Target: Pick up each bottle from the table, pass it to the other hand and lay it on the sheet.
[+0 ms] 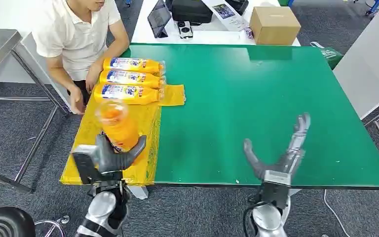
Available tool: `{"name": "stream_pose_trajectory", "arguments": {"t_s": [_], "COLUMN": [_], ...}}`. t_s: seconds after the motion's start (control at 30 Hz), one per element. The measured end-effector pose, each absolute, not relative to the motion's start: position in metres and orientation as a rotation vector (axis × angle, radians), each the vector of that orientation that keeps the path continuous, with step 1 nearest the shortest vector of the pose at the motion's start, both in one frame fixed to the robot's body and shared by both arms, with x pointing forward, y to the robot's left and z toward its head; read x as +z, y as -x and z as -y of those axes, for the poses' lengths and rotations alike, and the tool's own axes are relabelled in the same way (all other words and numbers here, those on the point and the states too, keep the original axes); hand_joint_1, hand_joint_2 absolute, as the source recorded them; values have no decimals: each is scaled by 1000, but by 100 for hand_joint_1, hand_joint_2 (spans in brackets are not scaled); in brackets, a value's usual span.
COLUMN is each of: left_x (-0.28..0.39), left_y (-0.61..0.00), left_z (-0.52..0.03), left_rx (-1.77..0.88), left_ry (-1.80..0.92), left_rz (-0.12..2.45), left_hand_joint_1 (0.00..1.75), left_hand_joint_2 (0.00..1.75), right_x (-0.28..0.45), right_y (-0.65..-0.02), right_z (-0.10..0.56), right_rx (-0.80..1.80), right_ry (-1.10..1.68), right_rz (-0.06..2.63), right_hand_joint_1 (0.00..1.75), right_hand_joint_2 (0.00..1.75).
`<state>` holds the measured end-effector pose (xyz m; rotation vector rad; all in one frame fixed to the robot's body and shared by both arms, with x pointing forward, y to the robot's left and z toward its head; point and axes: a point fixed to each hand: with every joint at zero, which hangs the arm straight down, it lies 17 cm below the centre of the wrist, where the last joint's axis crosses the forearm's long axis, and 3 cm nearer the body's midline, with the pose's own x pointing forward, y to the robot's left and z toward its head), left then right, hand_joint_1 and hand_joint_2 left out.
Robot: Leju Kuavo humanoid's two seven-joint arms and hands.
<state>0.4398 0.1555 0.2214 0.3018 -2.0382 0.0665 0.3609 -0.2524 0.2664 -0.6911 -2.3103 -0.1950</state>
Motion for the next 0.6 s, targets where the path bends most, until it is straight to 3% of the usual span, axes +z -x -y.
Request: {"name": "stream_pose_trajectory", "arguments": {"t_s": [0.1, 0.17, 0.47, 0.5, 0.53, 0.57, 0.6], "left_x": [202, 174, 100, 92, 87, 84, 81], "left_y": [-461, -472, -503, -505, -507, -511, -514], "left_z": [-119, -104, -103, -102, -101, -100, -99], "left_rx": [-540, -798, -1007, -1031, -1045, -1054, -1058], "left_ry": [-688, -812, -703, -687, -665, -640, -607], "left_rz": [2018, 1957, 1743, 1717, 1700, 1682, 1663], "left_hand_joint_1": [175, 175, 175, 161, 80, 80, 2], "left_hand_joint_2": [175, 175, 175, 175, 175, 175, 175], "right_x": [269, 272, 271, 268, 266, 265, 264], "right_y": [-364, -367, -378, -380, -381, -382, -383], "right_z": [259, 258, 234, 230, 227, 224, 222], "right_rx": [-239, -254, -221, -213, -205, -199, -194], "right_ry": [676, 657, 527, 507, 496, 482, 469], "right_rz": [2309, 2316, 2329, 2326, 2323, 2321, 2319], "right_hand_joint_1": [0, 0, 0, 0, 0, 0, 0], "right_hand_joint_2": [175, 175, 175, 175, 175, 175, 175]}}
